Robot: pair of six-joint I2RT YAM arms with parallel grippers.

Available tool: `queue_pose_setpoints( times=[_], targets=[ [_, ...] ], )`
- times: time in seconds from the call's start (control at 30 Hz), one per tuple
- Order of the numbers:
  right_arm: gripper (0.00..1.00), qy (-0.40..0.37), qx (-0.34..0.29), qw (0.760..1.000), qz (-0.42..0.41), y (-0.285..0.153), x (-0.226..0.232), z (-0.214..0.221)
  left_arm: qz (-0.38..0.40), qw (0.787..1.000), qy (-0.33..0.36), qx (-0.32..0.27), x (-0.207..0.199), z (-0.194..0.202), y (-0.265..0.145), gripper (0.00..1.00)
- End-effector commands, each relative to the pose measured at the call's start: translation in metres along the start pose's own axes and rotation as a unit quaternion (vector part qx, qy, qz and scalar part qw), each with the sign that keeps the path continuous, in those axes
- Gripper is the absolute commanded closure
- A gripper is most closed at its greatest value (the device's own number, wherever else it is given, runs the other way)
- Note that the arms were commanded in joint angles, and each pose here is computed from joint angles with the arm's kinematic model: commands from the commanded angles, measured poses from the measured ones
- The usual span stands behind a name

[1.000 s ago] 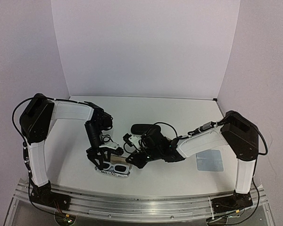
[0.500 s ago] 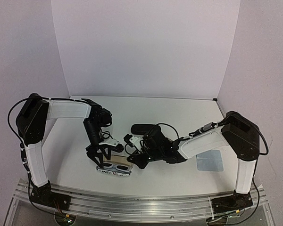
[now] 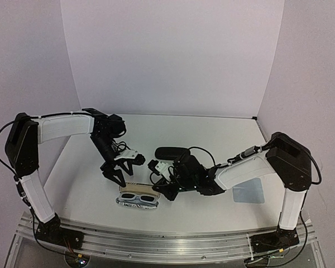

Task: Organize the sunglasses
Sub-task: Close the sunglasses case at the center of the board.

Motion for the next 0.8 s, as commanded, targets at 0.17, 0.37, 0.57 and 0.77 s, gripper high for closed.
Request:
queue_pose_setpoints(
  times=[0.17,0.37,0.57,0.77],
  targets=[
    [0.99,-0.103,-0.092,0.99,0.04,-0.026,0.005,-0.039,-0.12,0.988,0.023,-0.093,0.004,0.001,-0.017,0.29],
    [1.0,-0.166,-0.093,0.979,0.074,-0.028,0.008,-0.038,-0.177,0.975,0.053,-0.123,0.004,0.005,-0.01,0.28],
    [1.0,-0.191,-0.083,0.972,0.11,-0.022,0.004,-0.026,-0.171,0.975,0.054,-0.132,0.001,0.005,-0.009,0.26],
    [1.0,-0.196,-0.091,0.965,0.148,-0.022,-0.002,-0.025,-0.226,0.962,0.088,-0.128,-0.022,0.018,0.005,0.0]
  ],
)
Point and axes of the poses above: each gripper's point midway between its finger pads, its own y axis out along the fingers, its own x axis along the line the jaws close on, z = x × y, the point moved 8 cm from there along -y, back along the fingers, and after that the axes turned 5 degrees about -y, right-handed, at the moved point
